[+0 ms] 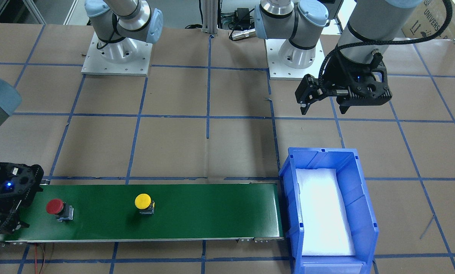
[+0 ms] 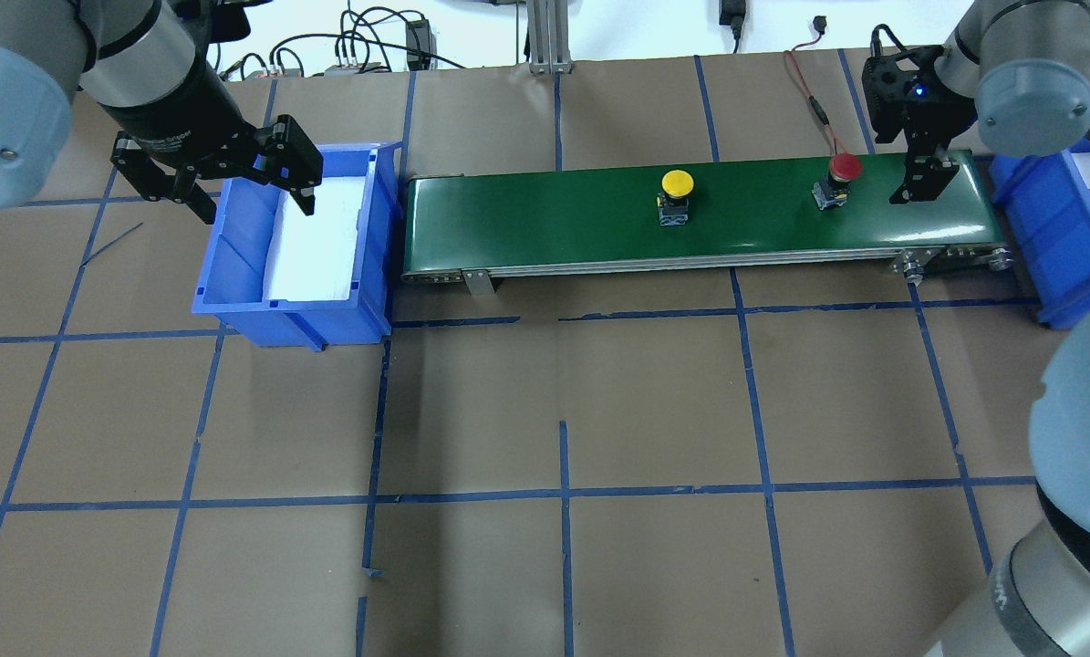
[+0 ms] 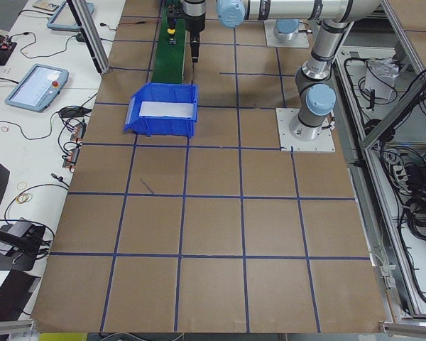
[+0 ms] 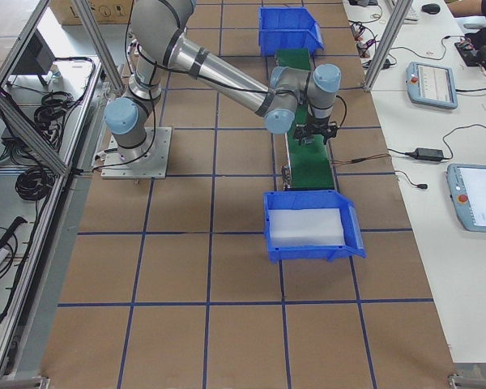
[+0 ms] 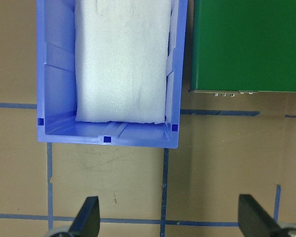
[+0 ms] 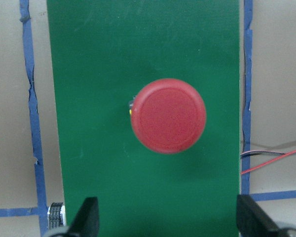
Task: Transport two buttons from left to right
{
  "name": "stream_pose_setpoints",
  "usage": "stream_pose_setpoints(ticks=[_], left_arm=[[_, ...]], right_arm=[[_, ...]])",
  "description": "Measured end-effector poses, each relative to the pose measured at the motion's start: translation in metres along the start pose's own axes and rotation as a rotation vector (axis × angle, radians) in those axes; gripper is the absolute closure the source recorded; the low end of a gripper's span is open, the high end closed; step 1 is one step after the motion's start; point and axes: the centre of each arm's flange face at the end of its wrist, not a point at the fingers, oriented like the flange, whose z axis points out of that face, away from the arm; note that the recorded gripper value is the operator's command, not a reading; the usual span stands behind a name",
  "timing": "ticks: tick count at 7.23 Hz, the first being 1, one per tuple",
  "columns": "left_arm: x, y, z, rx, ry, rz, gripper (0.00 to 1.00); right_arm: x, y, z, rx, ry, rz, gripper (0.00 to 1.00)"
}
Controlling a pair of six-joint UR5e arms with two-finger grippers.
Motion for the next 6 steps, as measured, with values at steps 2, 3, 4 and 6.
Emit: stream_pose_setpoints(ticks=[2,3,4,6], left_arm=[[0.0000,-0.0002,-0.0001,0.002,-0.001,0.000,0.00],[0.0000,-0.0003,-0.0003,0.003,-0.001,0.000,0.00],[-0.0002,-0.0004,-0.0004,0.004,-0.001,0.000,0.00],[0.0000,-0.0006,-0.0006,0.006,-0.001,0.000,0.00]], right_arm=[[-0.0003,-0.0001,0.0008,0.001,-0.002,0.001,0.03],[-0.0004,-0.0002,0.0011,0.002,-0.003,0.002,0.03],[-0.0006,-0.0003,0.0014,0.003,-0.004,0.003,0.03],[-0.0009,-0.0006,0.0019,0.007,-0.006,0.004,0.04]])
